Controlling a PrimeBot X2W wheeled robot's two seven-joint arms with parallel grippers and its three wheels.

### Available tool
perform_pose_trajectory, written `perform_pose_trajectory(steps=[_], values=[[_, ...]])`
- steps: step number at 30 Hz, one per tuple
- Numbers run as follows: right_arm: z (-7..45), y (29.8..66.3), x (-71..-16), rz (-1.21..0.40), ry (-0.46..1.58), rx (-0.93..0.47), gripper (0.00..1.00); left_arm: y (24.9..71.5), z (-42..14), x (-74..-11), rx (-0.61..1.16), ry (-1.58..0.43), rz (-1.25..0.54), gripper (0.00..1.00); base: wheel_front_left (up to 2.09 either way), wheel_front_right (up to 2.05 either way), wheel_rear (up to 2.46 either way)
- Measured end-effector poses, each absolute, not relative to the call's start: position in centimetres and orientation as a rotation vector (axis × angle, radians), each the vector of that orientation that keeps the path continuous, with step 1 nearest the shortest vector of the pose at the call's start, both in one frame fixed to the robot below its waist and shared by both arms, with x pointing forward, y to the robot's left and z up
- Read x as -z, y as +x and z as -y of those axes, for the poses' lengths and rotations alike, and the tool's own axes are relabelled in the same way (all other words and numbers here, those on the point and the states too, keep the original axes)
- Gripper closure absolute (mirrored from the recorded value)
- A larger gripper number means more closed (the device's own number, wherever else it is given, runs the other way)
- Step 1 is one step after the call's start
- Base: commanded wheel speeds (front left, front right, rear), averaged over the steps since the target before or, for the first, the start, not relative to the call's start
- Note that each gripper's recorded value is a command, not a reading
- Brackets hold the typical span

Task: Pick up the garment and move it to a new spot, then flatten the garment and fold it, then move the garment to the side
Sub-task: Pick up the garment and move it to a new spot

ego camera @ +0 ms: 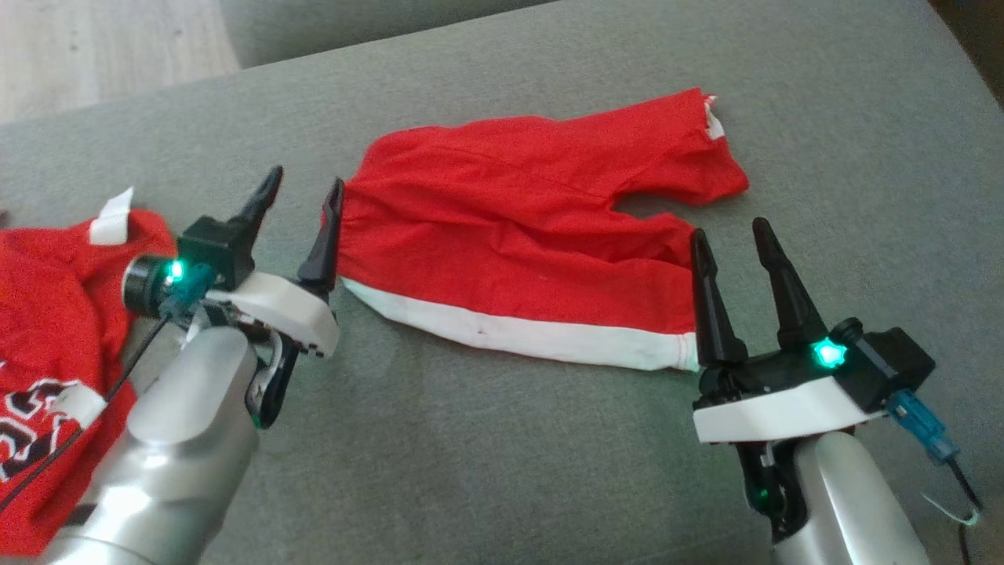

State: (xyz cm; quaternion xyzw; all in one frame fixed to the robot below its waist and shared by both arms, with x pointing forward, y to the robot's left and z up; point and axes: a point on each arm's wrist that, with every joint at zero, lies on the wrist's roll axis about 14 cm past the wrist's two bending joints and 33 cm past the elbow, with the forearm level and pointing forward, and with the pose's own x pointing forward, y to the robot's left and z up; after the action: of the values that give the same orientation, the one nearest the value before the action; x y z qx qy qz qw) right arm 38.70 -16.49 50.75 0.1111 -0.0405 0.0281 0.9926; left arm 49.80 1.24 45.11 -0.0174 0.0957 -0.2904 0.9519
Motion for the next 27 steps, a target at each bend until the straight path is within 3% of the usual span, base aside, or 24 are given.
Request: perform_pose_trajectory(steps=[11, 18, 27], values=[[15.6, 39.0, -51.5, 0.106, 0.199, -0.089, 0.0, 49.9, -5.7, -52.5, 0.439, 0.003, 0.038, 0.0, 0.0, 0.0, 0.0], [15.3, 37.8, -51.0, 0.09, 0.171, -0.097, 0.0, 42.5, -11.9, -50.0, 0.25, 0.005, 0.01, 0.0, 0.0, 0.0, 0.0], [14.4, 36.7, -50.5, 0.072, 0.172, -0.121, 0.0, 37.0, -12.6, -48.2, 0.159, -0.042, -0.028, 0.0, 0.0, 0.0, 0.0]])
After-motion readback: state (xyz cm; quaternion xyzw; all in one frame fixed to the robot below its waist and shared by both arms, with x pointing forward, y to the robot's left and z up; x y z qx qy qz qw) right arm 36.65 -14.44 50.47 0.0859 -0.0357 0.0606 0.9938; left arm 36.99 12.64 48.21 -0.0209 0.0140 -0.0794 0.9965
